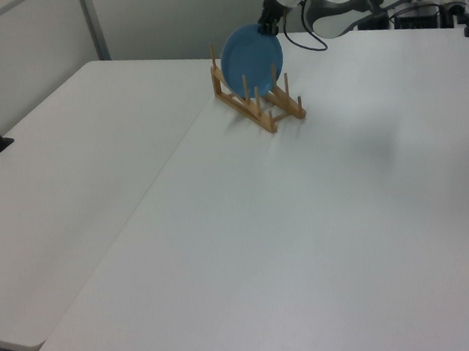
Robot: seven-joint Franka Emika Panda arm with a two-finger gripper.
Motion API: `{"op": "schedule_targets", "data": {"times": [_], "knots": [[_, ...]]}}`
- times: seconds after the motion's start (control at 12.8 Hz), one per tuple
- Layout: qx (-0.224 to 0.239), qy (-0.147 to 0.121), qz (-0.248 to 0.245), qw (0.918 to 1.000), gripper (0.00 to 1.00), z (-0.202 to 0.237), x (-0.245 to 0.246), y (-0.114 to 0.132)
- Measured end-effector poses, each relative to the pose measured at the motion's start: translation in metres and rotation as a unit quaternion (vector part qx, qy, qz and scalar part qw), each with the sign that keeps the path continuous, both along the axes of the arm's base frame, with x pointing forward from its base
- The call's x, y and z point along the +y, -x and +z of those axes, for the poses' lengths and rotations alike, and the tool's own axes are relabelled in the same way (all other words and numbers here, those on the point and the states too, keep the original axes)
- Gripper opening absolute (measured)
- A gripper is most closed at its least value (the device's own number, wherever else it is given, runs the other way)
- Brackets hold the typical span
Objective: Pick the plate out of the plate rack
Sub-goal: 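Close the gripper on the blue plate's rim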
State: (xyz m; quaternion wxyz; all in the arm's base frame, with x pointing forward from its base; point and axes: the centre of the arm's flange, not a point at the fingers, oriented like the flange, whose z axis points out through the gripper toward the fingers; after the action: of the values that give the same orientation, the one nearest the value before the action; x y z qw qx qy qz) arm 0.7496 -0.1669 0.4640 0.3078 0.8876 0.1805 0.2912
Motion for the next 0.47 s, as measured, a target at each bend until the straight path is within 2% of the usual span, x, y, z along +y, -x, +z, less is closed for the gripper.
{"op": "schedule_targets", "data": {"times": [0.08,0.31,0.47], "knots": [[-0.004,0.002,0.001,1.0,0.14,0.0011,-0.0021,0.0003],[-0.007,0.005,0.001,1.0,0.07,0.001,-0.0053,0.0007],[-0.007,0.006,0.0,1.0,0.07,0.0015,-0.0076,0.0013]]}}
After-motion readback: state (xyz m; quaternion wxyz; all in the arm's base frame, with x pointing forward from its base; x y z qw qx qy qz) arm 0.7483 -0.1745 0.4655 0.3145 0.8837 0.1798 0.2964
